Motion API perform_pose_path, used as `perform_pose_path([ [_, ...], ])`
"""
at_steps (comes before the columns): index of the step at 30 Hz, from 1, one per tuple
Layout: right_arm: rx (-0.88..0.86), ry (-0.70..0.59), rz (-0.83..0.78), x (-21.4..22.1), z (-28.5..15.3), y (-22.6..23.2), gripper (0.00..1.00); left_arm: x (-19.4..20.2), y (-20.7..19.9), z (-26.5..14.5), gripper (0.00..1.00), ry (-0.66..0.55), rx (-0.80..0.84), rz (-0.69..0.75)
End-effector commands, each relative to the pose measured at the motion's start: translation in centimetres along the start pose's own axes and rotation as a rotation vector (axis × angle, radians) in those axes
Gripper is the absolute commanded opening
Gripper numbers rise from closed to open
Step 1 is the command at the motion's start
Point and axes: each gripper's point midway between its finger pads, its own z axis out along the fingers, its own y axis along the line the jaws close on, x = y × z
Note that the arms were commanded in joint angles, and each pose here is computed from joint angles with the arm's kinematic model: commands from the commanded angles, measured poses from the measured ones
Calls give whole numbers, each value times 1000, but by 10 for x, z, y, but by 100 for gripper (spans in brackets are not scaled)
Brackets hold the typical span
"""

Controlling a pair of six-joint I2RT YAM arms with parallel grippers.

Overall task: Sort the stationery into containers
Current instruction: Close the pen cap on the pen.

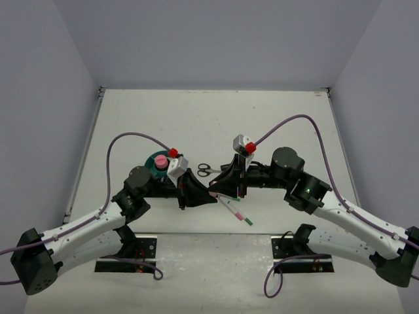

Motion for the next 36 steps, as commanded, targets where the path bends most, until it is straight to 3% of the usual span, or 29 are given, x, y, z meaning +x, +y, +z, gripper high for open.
perform_pose_path([
  [1,-33,104,81,36,5,1,0,-83,-26,-2,0,-241,15,168],
  [10,-8,140,120,58,11,-10,0,-109,-23,-9,0,-304,-77,177],
  [21,134,-21,212,44,1,-26,0,-102,-1,-7,1,-289,-159,133],
  [22,134,-46,228,40,1,-26,0,-99,1,-5,2,-280,-153,128],
  [24,161,-86,265,33,-1,-29,0,-94,3,-2,22,-270,-143,118],
  [27,198,-145,289,21,-7,-32,0,-90,3,1,34,-257,-127,113],
  [36,277,-319,333,-8,-33,-36,0,-81,1,0,33,-239,-100,124],
])
